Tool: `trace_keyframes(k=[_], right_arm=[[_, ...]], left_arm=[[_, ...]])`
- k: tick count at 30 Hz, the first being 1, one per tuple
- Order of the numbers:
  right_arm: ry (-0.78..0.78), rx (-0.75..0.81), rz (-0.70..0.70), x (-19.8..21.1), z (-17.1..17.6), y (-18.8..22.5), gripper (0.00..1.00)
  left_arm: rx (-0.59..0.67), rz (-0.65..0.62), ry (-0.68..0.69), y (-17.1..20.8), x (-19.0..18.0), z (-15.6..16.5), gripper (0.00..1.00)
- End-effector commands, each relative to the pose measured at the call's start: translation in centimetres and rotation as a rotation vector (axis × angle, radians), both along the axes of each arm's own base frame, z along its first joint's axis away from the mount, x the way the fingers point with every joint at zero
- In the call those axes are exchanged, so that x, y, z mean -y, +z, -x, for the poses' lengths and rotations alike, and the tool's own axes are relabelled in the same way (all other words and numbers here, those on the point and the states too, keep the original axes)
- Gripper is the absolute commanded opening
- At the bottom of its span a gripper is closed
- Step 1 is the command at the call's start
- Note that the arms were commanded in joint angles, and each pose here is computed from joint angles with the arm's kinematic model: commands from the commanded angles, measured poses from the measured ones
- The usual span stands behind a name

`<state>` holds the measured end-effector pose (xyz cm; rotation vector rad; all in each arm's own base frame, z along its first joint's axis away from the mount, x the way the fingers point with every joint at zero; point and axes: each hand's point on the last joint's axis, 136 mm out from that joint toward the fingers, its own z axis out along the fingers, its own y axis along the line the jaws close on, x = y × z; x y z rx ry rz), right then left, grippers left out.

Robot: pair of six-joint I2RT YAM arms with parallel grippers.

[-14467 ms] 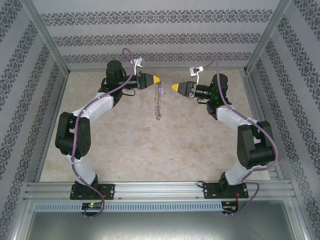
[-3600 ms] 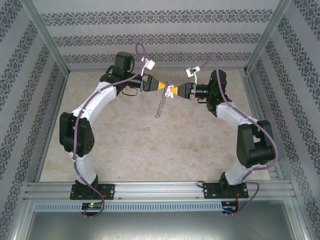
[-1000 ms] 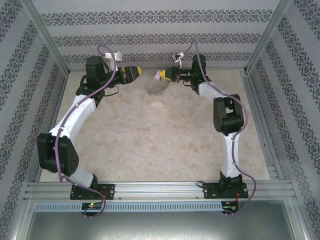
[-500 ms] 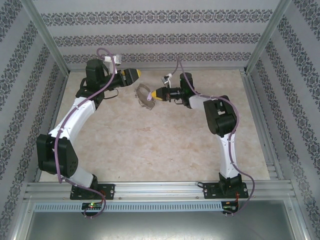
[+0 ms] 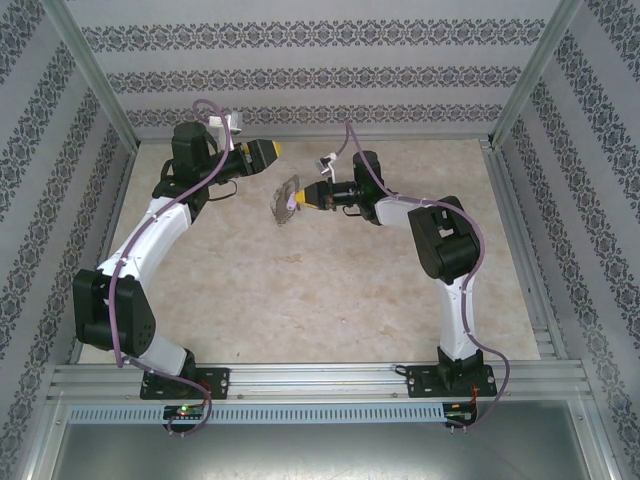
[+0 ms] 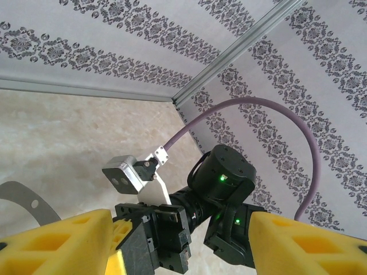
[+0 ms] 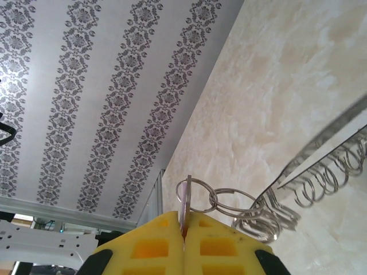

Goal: Put the keys on the keyring

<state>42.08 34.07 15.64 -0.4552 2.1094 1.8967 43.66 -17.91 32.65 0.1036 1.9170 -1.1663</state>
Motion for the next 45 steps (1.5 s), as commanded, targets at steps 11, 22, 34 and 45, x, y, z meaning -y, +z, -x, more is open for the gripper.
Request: trace_keyframes(k=[11, 22, 34, 45], right_arm=[[-0.005, 0.004, 0.018, 1.0, 2.0, -1.7, 0.0], [-0.057, -0.071, 0.055, 3.0, 2.3, -4.9, 0.0], [-0.158, -0.151, 0.108, 5.9, 2.4, -8.0, 0.18], [-0.294, -0.155, 0.143, 9.9, 2.4, -7.5, 0.36]], left_arm=[[0.051, 0.012, -0.018, 1.5, -0.2, 0.3, 0.65], [0.04, 0.016, -0.023, 1.3, 0.0, 0.2, 0.65], [0.026, 0.033, -0.02, 0.9, 0.0, -0.3, 0.65], [0.024, 0.037, -0.018, 0.9, 0.0, -0.5, 0.65]])
